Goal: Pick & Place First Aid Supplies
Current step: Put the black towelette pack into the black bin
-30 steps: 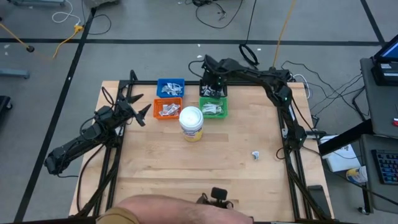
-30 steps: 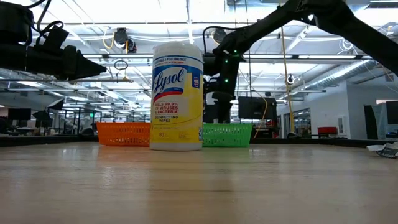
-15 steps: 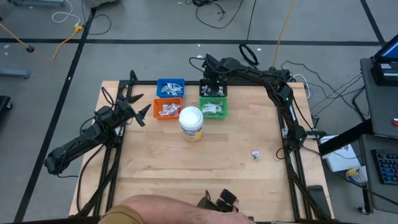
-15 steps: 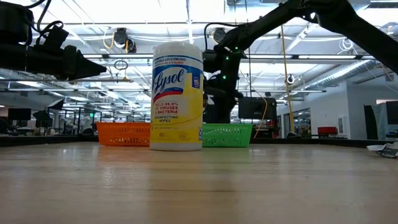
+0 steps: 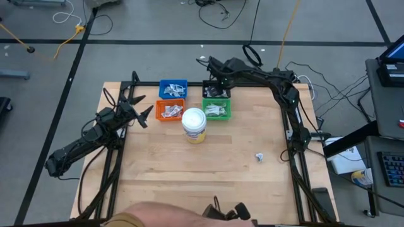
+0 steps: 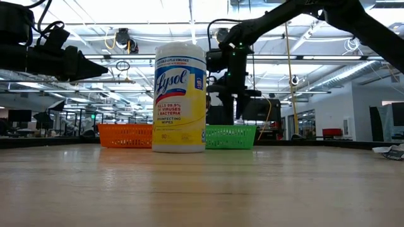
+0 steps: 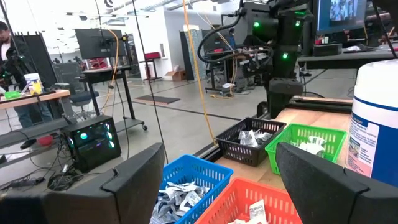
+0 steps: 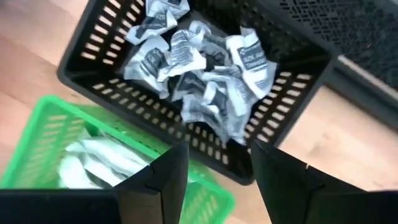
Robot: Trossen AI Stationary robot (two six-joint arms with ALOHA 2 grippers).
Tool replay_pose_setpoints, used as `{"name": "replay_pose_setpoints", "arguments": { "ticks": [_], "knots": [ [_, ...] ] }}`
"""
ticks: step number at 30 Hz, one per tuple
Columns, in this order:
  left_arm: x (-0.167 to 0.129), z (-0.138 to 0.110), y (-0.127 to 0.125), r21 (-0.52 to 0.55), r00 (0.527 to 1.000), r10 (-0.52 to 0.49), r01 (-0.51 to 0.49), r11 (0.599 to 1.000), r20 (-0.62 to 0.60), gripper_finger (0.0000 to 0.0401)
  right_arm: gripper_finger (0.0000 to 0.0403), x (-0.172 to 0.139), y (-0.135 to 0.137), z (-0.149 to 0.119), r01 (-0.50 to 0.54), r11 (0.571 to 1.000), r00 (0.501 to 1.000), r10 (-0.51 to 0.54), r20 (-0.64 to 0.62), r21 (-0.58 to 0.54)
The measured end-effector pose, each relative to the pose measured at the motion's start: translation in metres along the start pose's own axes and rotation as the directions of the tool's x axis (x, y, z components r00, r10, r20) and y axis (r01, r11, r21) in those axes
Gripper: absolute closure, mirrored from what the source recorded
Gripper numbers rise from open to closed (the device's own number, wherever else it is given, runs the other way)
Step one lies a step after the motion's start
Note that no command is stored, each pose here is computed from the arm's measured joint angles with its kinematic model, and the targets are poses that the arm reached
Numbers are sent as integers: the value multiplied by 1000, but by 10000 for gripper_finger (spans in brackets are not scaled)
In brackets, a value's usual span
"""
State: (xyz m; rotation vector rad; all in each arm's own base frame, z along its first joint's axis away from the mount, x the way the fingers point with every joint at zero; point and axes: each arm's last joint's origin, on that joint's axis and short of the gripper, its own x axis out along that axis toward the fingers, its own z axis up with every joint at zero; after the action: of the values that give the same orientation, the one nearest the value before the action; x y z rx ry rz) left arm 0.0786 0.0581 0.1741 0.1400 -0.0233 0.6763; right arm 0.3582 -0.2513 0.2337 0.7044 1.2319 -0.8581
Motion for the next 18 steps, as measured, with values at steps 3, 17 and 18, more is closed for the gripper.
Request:
{"name": "replay_pose_setpoints", "arguments": {
  "ticks": [3, 17, 18],
  "knots": [
    [0, 0, 0, 0, 1000, -1, 1, 1000, 1, 91, 235, -5, 1, -8, -1, 998, 1000, 1, -2, 61],
    [0, 0, 0, 0, 1000, 0, 0, 1000, 0, 91, 221, -30, 5, -138, -27, 966, 999, 32, -13, 256],
    [0, 0, 0, 0, 1000, 0, 0, 1000, 0, 91, 220, -31, 5, -150, -25, 966, 999, 32, -22, 256]
  ]
}}
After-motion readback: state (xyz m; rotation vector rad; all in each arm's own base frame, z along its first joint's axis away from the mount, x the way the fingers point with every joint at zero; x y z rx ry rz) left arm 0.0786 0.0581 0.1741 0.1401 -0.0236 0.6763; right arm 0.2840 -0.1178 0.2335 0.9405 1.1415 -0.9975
